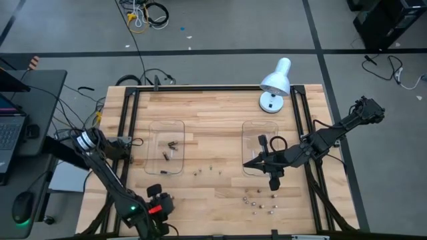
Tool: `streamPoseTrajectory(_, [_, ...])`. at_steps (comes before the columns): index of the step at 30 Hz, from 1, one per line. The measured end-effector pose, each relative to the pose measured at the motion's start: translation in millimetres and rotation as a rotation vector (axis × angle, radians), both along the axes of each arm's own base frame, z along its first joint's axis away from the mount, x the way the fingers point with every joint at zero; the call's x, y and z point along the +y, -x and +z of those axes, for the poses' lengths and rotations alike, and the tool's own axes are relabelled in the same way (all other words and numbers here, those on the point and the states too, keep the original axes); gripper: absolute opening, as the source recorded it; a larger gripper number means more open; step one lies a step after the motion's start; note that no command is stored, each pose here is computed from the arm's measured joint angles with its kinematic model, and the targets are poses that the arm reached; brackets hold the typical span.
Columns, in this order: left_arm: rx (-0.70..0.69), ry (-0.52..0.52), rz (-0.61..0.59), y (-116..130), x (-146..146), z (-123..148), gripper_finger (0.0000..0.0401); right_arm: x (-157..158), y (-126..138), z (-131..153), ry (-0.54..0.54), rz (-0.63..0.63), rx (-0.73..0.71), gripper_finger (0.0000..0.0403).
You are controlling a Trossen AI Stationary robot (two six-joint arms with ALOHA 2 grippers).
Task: Sort batteries
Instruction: Put the black battery into the left transparent bin
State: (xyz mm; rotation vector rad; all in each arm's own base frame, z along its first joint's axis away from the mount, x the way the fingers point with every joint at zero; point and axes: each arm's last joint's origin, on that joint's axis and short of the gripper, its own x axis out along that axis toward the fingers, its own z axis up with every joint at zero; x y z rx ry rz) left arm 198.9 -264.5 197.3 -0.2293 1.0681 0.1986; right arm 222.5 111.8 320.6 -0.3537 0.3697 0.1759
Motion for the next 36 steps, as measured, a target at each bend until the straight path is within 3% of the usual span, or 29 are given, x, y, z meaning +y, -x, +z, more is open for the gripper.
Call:
streamPoseTrajectory(8, [0.022,-0.074,-0.01,-3.3,-3.7,-19.6,0.0162,0.0,0.0,0.0,0.0,0.0,0.0,0.0003])
streamPoseTrajectory(36, [0.018,-0.099,-0.013,-3.9,-4.8,-24.4,0.0163,0.1,-0.1,0.0,0.0,0.0,0.0,0.0003])
